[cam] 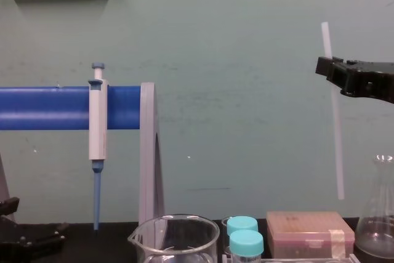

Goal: Pick up the stirring rod with one hand, then place it down.

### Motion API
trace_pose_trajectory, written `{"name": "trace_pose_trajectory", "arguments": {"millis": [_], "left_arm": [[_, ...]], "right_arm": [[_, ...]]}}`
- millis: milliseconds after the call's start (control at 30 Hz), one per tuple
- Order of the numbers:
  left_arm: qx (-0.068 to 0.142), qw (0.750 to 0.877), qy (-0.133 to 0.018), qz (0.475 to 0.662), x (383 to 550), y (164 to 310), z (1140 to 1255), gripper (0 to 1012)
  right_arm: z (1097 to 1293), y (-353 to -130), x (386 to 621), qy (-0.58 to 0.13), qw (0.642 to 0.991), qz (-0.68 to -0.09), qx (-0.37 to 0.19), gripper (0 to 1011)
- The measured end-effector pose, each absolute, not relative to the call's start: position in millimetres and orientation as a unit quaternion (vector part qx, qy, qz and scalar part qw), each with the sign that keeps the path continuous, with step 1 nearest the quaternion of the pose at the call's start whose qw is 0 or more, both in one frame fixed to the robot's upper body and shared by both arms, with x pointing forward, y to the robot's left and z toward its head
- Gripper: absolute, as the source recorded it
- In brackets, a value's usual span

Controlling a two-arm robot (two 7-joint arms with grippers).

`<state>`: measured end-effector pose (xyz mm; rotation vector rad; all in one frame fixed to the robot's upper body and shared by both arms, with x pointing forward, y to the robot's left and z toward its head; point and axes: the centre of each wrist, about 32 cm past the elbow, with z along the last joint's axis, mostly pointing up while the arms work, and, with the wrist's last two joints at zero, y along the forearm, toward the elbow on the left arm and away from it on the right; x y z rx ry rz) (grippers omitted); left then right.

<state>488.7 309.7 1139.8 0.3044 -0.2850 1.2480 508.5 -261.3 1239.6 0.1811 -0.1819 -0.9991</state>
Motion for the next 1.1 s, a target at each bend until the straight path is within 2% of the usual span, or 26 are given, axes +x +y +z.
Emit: {"name": "trace_pose_trajectory", "arguments": {"millis": [1100], "left_arm": [[0.141, 0.791, -0.132, 0.58, 488.6, 309.7, 1139.8, 1000]], "right_arm": [[1236.6, -263.1, 511.6, -0.084, 0.872, -0.476, 0.079, 70]]}}
